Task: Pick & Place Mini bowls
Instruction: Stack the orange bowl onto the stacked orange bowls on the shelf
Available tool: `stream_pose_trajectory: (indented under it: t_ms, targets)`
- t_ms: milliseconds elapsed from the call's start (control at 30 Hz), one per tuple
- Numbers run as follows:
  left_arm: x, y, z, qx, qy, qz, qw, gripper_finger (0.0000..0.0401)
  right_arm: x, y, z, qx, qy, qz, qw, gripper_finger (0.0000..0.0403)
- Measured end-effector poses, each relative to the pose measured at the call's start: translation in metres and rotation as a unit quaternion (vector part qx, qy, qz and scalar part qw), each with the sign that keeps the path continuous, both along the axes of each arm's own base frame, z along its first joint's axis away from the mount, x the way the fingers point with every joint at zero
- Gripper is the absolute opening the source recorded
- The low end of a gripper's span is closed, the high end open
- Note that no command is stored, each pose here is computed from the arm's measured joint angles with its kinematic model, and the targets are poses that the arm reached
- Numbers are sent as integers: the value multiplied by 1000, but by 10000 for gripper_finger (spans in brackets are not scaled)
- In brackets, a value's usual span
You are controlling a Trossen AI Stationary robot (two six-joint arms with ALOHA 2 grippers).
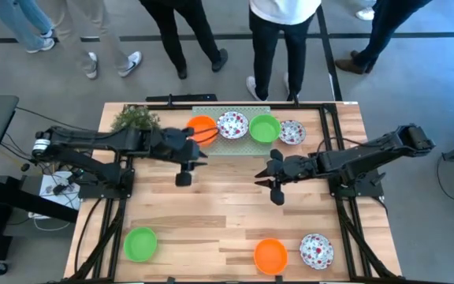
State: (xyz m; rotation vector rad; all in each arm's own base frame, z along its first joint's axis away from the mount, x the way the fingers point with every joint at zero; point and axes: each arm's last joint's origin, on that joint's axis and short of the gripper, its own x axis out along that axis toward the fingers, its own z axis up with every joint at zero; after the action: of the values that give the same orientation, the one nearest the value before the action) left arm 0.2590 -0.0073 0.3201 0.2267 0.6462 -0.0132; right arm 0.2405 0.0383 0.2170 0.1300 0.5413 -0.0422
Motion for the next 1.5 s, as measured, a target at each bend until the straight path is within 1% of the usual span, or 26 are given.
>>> stream_pose_trajectory:
  t_ms: [200, 400, 500, 600, 667, 733, 800, 967, 1133, 1267, 1333, 1400, 1500]
  targets:
    - [-3, -32, -3, -40, 3, -31, 999, 102, 17, 4, -11, -21, 19, 14, 1000, 102]
    - [-21, -56, -38, -44, 58, -70, 995, 102, 30, 24, 0, -20, 10, 44, 999, 102]
    - [-31, -61, -61, -52, 86, -57, 993, 102, 33, 36, 5, -20, 8, 63, 998, 102]
    - [-38, -64, -75, -84, 74, -31, 993, 102, 31, 47, 10, -19, 2, 83, 996, 102]
    - [-41, -66, -83, -102, 55, -29, 993, 102, 29, 54, 12, -19, 7, 94, 995, 102]
    - [-43, -69, -89, -110, 33, -39, 993, 102, 27, 60, 13, -8, 23, 96, 995, 102]
    - [-44, -71, -92, -118, 12, -45, 992, 102, 25, 65, 15, 6, 36, 95, 995, 102]
    - [-46, -72, -92, -127, -17, -52, 990, 102, 17, 78, 15, 37, 71, 93, 992, 110]
    - [-47, -72, -88, -131, -30, -52, 990, 102, 12, 91, 13, 78, 86, 96, 989, 144]
    - [-47, -72, -87, -132, -33, -52, 989, 102, 10, 101, 1, 95, 122, 87, 984, 178]
    - [-47, -72, -87, -132, -34, -53, 989, 102, 9, 105, -11, 98, 157, 74, 980, 192]
    - [-47, -72, -87, -132, -34, -53, 989, 102, 10, 110, -20, 107, 175, 68, 976, 201]
    - [-46, -72, -86, -133, -38, -53, 989, 102, 11, 117, -27, 127, 186, 68, 972, 209]
